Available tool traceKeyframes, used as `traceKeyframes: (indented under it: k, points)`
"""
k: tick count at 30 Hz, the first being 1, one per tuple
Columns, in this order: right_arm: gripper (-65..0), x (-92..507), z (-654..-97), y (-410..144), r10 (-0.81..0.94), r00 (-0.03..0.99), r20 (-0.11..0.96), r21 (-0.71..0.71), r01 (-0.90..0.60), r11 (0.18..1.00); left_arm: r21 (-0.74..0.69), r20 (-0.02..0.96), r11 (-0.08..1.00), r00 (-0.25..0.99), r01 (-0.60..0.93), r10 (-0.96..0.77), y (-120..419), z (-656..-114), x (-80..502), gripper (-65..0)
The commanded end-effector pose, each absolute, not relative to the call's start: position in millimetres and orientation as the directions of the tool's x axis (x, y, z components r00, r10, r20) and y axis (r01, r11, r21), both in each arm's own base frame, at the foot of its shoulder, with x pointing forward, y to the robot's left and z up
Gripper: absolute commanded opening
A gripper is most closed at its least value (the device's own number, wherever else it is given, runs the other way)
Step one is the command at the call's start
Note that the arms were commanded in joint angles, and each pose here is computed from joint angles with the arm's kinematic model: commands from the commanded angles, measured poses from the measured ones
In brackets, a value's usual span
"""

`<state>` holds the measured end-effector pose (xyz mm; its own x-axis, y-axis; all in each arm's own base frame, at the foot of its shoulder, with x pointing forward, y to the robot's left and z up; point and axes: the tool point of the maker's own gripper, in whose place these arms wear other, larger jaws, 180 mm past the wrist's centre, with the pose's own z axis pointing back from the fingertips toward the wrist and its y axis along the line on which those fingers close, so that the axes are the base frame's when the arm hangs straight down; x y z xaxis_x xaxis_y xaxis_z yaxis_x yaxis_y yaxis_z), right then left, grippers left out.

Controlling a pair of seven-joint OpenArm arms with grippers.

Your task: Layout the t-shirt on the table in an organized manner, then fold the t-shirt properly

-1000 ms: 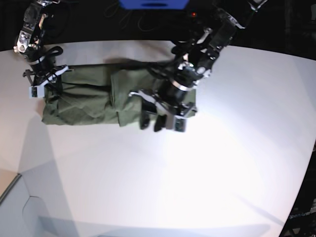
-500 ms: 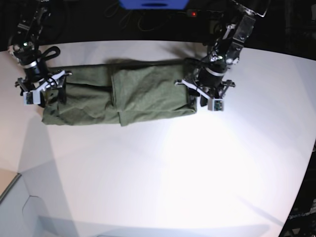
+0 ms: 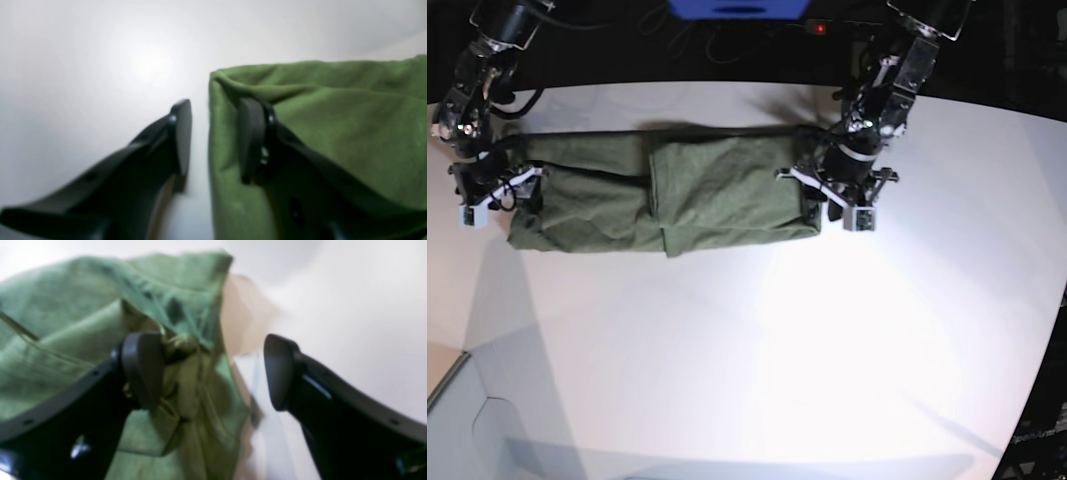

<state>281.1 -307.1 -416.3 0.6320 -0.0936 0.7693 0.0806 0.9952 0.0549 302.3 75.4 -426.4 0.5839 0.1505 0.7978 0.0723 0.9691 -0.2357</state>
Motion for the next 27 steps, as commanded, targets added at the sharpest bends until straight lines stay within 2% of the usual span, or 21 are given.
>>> traceKeyframes:
  k: [1, 12, 14, 16, 17, 21, 27]
  points:
    - [-18.2, 290.0, -401.5, -313.6, -0.067, 0.598, 0.799, 0.034, 0.067, 0.997, -0.232, 0.810, 0.970, 0.567, 0.077, 0.149, 76.9, -420.6, 307.2, -42.4]
    - [-18.7, 266.6, -426.9, -291.8, -0.087, 0.651, 0.754, 0.072, 0.049, 0.996, -0.231, 0.819, 0.970, 0.554, 0.081, 0.149, 76.5, -415.8, 314.1, -42.4]
    - [-21.0, 265.1, -429.8, -286.4, -0.095, 0.654, 0.751, 0.084, 0.049, 0.995, -0.230, 0.820, 0.970, 0.552, 0.080, 0.149, 77.3, -415.3, 315.4, -42.4]
    - [-29.0, 263.1, -431.5, -285.3, -0.096, 0.659, 0.746, 0.086, 0.048, 0.995, -0.230, 0.820, 0.970, 0.552, 0.080, 0.149, 77.3, -415.3, 315.4, -42.4]
    - [-35.1, 261.4, -433.3, -281.3, -0.094, 0.663, 0.743, 0.090, 0.041, 0.995, -0.230, 0.820, 0.970, 0.552, 0.080, 0.149, 77.3, -415.3, 315.4, -42.4]
    - [-65.0, 262.7, -437.0, -266.4, -0.067, 0.675, 0.735, 0.095, -0.005, 0.995, -0.228, 0.822, 0.970, 0.550, 0.079, 0.148, 77.9, -414.7, 316.3, -42.4]
    - [-65.0, 269.7, -422.7, -267.0, -0.046, 0.646, 0.762, 0.074, -0.017, 0.997, -0.227, 0.828, 0.970, 0.541, 0.082, 0.148, 77.9, -411.3, 320.7, -42.4]
